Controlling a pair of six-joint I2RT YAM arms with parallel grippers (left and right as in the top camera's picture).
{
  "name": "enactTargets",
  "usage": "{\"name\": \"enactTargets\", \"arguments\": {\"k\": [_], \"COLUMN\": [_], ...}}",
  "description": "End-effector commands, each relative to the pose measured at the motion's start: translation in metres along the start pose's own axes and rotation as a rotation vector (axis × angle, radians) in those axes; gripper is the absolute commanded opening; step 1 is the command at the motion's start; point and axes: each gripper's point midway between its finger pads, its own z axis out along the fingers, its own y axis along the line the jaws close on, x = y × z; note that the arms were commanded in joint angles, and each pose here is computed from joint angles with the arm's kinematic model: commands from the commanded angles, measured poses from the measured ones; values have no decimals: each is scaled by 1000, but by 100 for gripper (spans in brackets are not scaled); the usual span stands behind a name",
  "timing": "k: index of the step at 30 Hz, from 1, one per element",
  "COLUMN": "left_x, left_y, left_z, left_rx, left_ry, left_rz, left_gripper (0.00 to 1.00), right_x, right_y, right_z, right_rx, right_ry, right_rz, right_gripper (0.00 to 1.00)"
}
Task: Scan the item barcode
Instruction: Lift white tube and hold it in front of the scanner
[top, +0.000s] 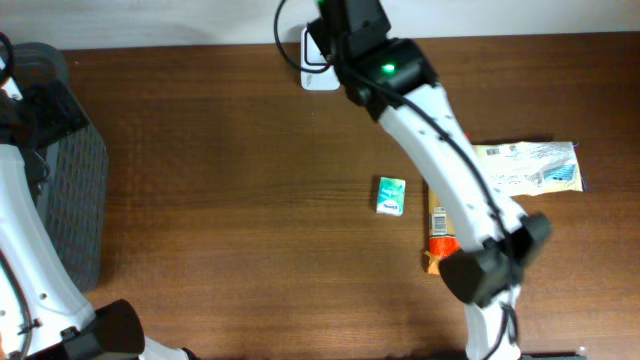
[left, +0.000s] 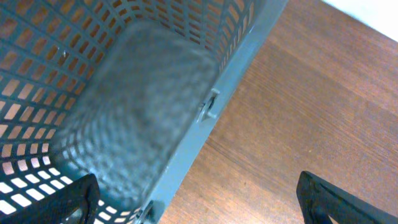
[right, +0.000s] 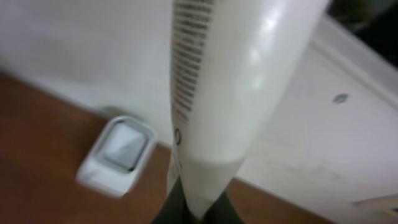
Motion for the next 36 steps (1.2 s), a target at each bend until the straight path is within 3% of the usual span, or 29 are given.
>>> {"name": "enactTargets", "arguments": {"k": [1,3,9,18,22,28,30,34,36], "left_x": [-1,-1,-2,-1,-1,-1,-1,-1,-1], "left_y": [2,2,2,2,2,2,2,2,2], "left_z": [-4,-4,-4,-4,-4,-4,-4,-4,-4], "left_rx": [-4,-3,-3,-3,-3,-4,-4,-4,-3], "left_ry": [-11,-11,-12,-11,-11,-11,-11,-11,-11], "left_rz": [11,11,11,11,12,11,11,11,11], "left_gripper": [99,99,99,99,99,99,99,99,99], "right_x": [53,94,160,171,173,147,139,84,84], "right_y": [-10,7,56,93,59,86,94,80,110], "right_z": [82,125,171,154,140,112,99,33,-26], "right_rx": [196,193,145,86,302,258,145,-5,-324], "right_ry": [119,177,272,330,403,365,360,272,305], "right_rz": [-195,-231,-299,-393,-429,-470,-488,-319,-207], "right_gripper": [4,4,4,4,4,4,4,4,4]}}
